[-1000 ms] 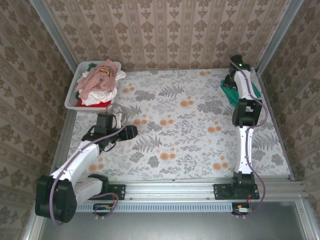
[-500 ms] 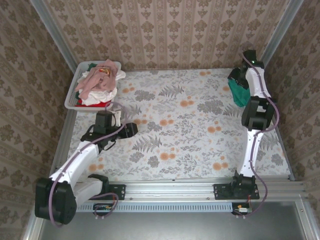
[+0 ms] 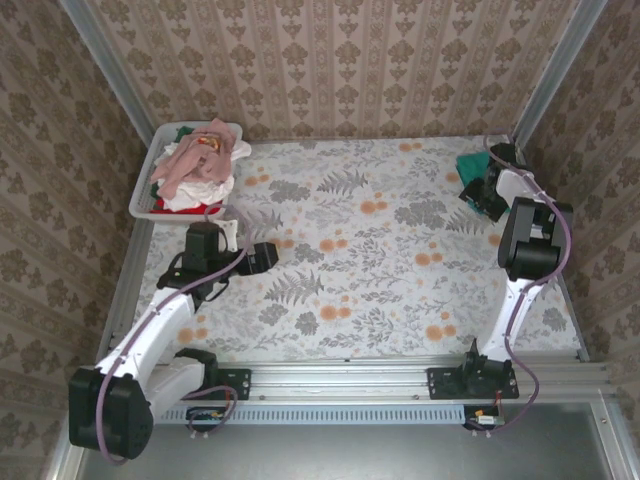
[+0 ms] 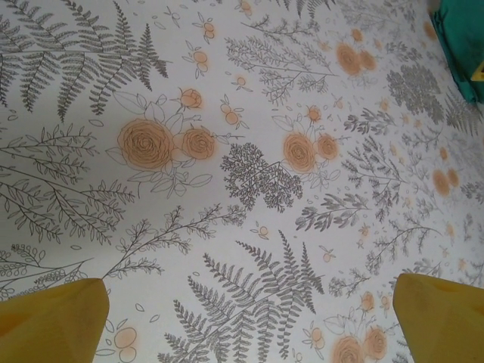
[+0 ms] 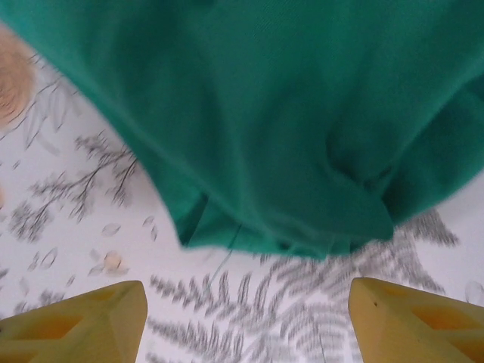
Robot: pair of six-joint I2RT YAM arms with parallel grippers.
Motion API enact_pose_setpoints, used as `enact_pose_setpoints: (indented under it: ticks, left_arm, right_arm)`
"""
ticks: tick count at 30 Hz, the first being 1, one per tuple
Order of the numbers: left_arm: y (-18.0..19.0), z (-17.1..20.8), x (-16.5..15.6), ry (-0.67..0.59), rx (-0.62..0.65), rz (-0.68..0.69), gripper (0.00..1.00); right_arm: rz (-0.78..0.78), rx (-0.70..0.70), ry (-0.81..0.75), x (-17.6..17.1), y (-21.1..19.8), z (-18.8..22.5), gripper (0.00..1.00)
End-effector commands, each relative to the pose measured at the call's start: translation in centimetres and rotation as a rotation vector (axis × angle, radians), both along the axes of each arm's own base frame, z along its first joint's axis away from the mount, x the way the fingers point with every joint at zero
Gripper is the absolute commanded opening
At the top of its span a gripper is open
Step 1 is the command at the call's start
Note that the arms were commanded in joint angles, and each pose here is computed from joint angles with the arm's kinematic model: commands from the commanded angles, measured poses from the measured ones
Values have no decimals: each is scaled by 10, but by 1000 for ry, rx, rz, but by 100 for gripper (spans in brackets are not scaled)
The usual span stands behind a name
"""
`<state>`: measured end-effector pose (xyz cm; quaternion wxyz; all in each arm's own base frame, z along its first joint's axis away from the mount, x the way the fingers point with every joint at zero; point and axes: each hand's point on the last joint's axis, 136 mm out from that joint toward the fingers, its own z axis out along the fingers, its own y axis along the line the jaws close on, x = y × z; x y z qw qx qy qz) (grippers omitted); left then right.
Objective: Fold and stack the t-shirts
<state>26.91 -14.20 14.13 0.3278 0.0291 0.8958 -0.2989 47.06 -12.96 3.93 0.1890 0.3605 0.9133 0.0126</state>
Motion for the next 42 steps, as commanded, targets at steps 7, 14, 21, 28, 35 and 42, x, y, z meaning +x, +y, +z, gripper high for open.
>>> enact_pose_setpoints:
  ticks: [7,14,21,28,35,42]
  left_arm:
    - [27,8,10,-33,32,76,100]
    - [41,16,12,-53,32,132,100]
    - [71,25,27,-80,127,275,100]
    - [136,53,40,-231,305,591,100]
    - [177,60,43,-527,639,657,100]
    - [180,-19,75,-481,556,508,100]
  right_arm:
    - [19,93,-138,64,3,-7,72]
    - [120,183,-210,104,42,11,72]
    - [156,92,-202,50,64,63,77]
    - [231,29,-215,-50,85,60,100]
    - [245,-232,-545,-109,74,94,100]
    - [300,-307,-617,-91,68,67,100]
